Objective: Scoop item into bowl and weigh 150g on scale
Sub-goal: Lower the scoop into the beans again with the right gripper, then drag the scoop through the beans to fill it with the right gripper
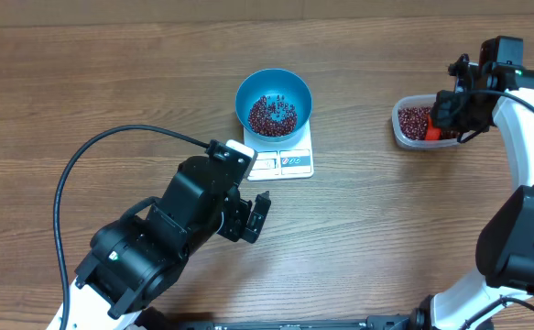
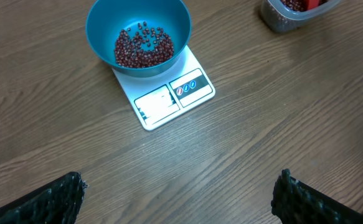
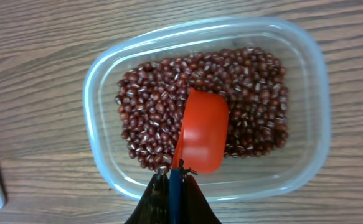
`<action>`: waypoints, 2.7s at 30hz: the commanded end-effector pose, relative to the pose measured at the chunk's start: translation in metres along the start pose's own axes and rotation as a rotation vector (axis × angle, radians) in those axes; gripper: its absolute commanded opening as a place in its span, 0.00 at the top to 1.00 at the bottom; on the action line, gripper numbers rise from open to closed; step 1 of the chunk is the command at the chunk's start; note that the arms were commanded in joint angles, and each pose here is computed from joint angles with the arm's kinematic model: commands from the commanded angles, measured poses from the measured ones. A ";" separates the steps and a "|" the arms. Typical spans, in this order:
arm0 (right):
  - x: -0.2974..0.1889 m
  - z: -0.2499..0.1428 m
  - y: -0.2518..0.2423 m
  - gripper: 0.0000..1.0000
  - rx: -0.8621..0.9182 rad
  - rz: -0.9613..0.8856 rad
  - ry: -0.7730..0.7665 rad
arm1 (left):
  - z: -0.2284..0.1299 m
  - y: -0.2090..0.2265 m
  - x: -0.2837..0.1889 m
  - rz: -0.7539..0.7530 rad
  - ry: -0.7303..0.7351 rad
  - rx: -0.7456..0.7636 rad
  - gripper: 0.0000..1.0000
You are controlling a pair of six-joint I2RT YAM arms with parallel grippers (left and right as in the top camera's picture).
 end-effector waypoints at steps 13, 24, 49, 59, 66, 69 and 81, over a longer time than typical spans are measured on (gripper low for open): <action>0.022 -0.014 0.006 0.96 -0.011 0.121 0.039 | -0.001 -0.001 0.002 0.006 0.009 0.021 0.01; 0.018 -0.010 -0.005 0.96 0.029 0.161 0.019 | -0.001 -0.001 0.002 0.006 0.009 0.021 0.01; 0.027 -0.015 -0.023 0.96 0.098 0.240 0.004 | -0.001 -0.001 0.002 0.006 0.009 0.021 0.01; 0.027 -0.014 -0.026 0.96 0.101 0.233 -0.008 | -0.001 -0.001 0.002 0.007 0.009 0.021 0.01; 0.026 -0.013 -0.032 0.96 0.116 0.234 -0.012 | -0.001 -0.001 0.002 0.006 0.009 0.021 0.01; 0.026 -0.013 -0.032 0.96 0.116 0.234 -0.012 | -0.001 -0.001 0.002 0.007 0.009 0.021 0.01; 0.026 -0.013 -0.044 0.96 0.130 0.173 -0.021 | -0.001 -0.001 0.002 0.006 0.009 0.021 0.01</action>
Point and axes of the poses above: each gripper's point midway between its finger pads, its own x axis out along the fingers, its own y axis along the line the jaws close on, z = x × y, the point moved 6 cm from there along -x, back along the fingers, and after that the axes turned 8 degrees about x, right-handed, at the moved point
